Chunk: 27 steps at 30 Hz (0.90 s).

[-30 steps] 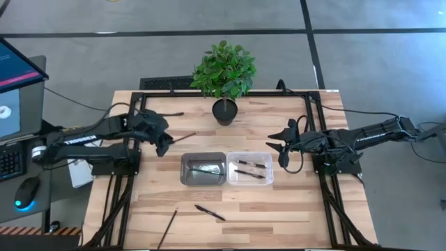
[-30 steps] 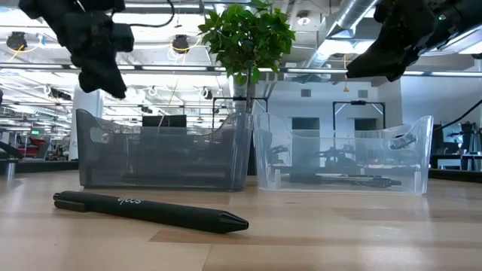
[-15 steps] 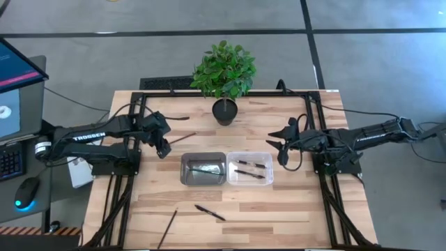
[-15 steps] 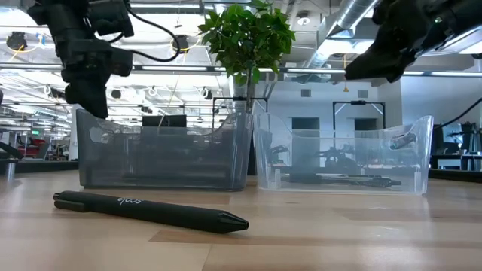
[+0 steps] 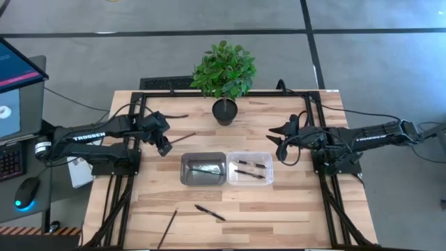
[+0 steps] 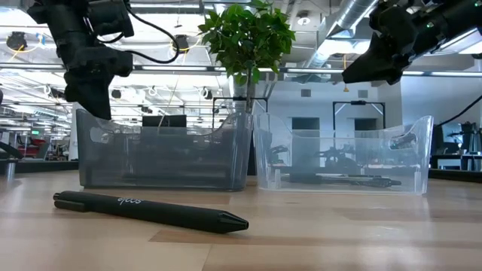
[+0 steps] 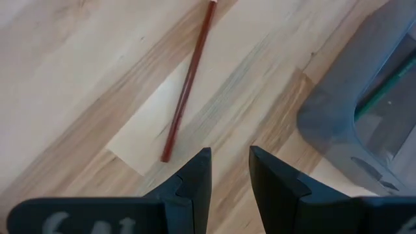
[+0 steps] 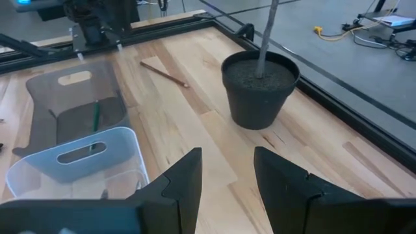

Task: Sort pens & pencils
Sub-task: Put the brown pencil into the black bin

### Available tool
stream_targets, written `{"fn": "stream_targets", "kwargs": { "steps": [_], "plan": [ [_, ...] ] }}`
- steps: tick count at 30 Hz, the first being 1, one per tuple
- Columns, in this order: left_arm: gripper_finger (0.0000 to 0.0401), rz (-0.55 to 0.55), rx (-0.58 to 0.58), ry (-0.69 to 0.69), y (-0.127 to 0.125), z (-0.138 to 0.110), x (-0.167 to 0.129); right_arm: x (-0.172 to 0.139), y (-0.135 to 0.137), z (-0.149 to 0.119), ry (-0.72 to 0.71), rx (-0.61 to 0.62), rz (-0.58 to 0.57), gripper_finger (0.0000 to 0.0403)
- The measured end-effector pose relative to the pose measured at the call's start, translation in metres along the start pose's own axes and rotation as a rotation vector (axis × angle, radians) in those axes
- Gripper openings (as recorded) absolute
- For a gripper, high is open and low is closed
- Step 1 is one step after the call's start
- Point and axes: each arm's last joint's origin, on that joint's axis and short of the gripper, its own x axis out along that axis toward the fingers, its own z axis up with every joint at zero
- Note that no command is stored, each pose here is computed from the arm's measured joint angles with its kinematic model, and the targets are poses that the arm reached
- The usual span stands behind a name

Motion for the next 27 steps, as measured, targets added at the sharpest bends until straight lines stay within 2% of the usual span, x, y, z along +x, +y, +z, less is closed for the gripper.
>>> {"fn": "stream_targets", "kwargs": {
  "steps": [9, 19, 27],
  "plan": [
    [0.0094, 0.053, 0.040, -0.020, 0.002, 0.001, 0.000, 0.000, 0.000, 0.000, 0.000, 0.000, 0.000, 0.0164],
    [0.0094, 0.055, 0.058, -0.007, 0.002, 0.000, 0.000, 0.000, 0.000, 0.000, 0.000, 0.000, 0.000, 0.0165],
    [0.0094, 0.102, 0.086, 0.118, 0.002, 0.001, 0.019, 0.000, 0.000, 0.000, -0.001, 0.001, 0.000, 0.0167]
  ]
}}
